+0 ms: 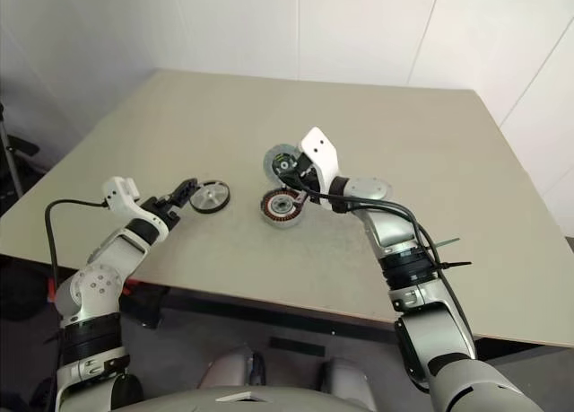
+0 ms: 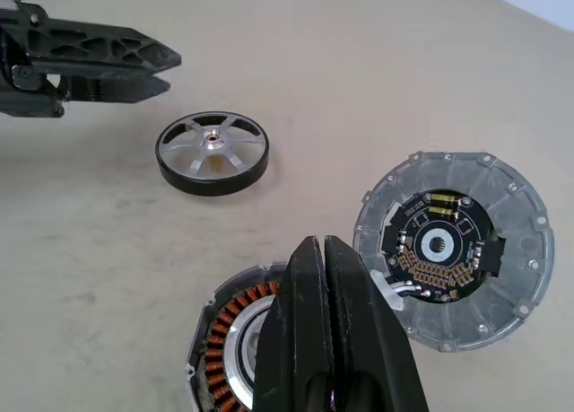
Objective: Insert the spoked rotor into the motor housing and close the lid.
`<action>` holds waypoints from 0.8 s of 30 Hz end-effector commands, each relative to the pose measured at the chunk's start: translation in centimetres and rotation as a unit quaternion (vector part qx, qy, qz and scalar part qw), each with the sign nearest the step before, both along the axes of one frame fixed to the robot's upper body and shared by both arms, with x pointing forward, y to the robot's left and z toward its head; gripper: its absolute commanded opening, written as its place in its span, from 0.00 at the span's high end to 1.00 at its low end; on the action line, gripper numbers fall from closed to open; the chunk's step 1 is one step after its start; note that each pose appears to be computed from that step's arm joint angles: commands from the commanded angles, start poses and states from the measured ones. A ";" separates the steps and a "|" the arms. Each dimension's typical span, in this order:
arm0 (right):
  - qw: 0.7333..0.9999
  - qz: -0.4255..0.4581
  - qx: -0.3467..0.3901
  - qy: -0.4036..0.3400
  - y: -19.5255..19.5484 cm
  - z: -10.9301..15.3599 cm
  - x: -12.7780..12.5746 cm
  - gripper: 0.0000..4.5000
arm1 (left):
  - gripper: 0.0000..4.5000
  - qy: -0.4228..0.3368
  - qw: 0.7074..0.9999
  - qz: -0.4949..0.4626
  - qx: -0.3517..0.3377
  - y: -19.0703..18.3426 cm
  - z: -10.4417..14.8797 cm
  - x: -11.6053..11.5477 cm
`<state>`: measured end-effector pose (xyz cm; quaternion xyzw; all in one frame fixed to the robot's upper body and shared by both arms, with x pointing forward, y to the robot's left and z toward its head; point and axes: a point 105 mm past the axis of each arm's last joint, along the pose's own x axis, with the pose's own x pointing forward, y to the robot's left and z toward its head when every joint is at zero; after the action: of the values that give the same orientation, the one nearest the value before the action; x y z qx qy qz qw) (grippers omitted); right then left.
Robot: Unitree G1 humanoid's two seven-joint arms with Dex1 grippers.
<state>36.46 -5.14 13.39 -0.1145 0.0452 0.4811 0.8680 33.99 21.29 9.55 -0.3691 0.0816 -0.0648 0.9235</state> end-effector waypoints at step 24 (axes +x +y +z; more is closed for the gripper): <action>1.000 -0.008 -0.004 -0.027 -0.5 0.8 0.4 1.00 | 0.26 -0.035 0.995 0.008 -0.092 0.9 1.8 -1.4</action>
<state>36.73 -5.90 13.10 -0.1248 0.0465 0.4675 0.8739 32.53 22.57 9.81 -0.4526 0.0630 -0.0600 0.8874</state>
